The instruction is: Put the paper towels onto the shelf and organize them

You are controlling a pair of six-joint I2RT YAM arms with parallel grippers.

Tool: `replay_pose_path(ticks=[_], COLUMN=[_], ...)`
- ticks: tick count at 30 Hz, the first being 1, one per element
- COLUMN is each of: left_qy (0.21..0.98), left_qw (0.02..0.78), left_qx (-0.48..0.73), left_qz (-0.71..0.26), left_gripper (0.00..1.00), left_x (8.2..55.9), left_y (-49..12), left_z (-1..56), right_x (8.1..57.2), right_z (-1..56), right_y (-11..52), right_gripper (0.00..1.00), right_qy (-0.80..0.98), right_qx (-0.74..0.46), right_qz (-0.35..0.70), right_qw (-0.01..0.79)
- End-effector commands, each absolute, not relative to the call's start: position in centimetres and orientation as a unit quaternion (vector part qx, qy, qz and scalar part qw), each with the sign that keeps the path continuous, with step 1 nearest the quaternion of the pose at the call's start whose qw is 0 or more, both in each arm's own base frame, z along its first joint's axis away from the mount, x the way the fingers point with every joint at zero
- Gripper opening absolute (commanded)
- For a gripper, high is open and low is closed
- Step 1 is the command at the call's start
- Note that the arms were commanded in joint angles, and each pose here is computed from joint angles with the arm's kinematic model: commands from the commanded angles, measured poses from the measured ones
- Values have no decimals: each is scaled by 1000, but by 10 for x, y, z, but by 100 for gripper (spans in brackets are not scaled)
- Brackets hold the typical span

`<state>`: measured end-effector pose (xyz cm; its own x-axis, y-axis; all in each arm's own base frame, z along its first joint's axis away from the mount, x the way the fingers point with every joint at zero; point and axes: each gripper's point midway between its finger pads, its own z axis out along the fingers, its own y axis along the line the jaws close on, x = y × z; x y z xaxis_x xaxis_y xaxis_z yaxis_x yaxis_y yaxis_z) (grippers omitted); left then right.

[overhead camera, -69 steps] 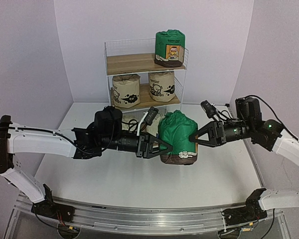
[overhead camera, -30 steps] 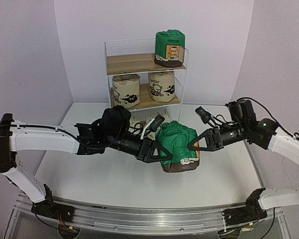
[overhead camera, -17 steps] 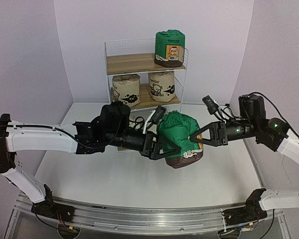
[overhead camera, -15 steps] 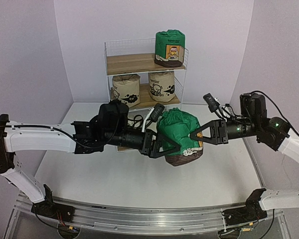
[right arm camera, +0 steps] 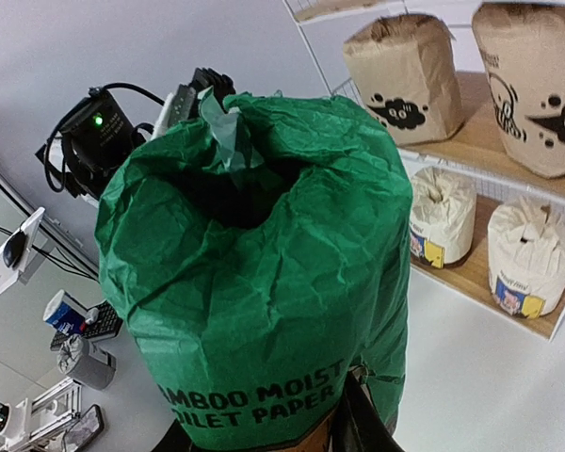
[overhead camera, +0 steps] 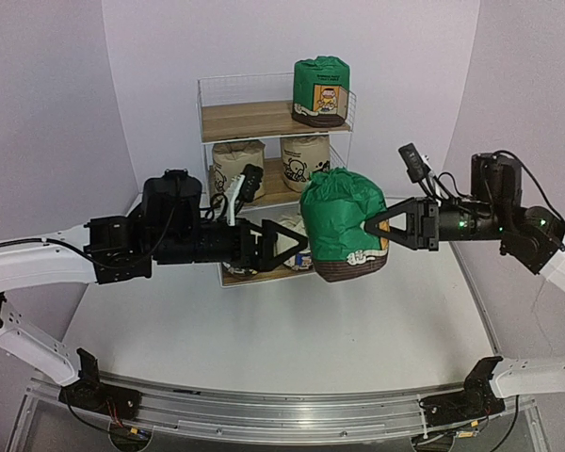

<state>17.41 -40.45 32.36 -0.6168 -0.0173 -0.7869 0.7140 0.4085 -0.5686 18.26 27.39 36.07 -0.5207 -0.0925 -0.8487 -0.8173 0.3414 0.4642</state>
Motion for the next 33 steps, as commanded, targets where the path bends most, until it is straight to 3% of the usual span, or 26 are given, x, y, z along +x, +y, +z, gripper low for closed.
replay_pose_path(ticks=[1, 12, 19, 33], left_qy=[781, 797, 809, 816], left_qw=[415, 443, 439, 439], left_qx=[164, 63, 32, 9], left_qz=[-437, -405, -389, -377], left_gripper=[100, 100, 100, 100], left_x=[190, 189, 189, 188], left_y=[-354, -278, -258, -243], left_z=[329, 335, 325, 316], right_x=[185, 229, 261, 335], right_z=[431, 520, 558, 571], right_y=[274, 340, 384, 436], right_gripper=[0, 0, 0, 0], right_qy=[660, 596, 574, 562], right_qx=[-343, -364, -302, -163], right_qz=[477, 465, 392, 263], right_qw=[468, 545, 653, 767])
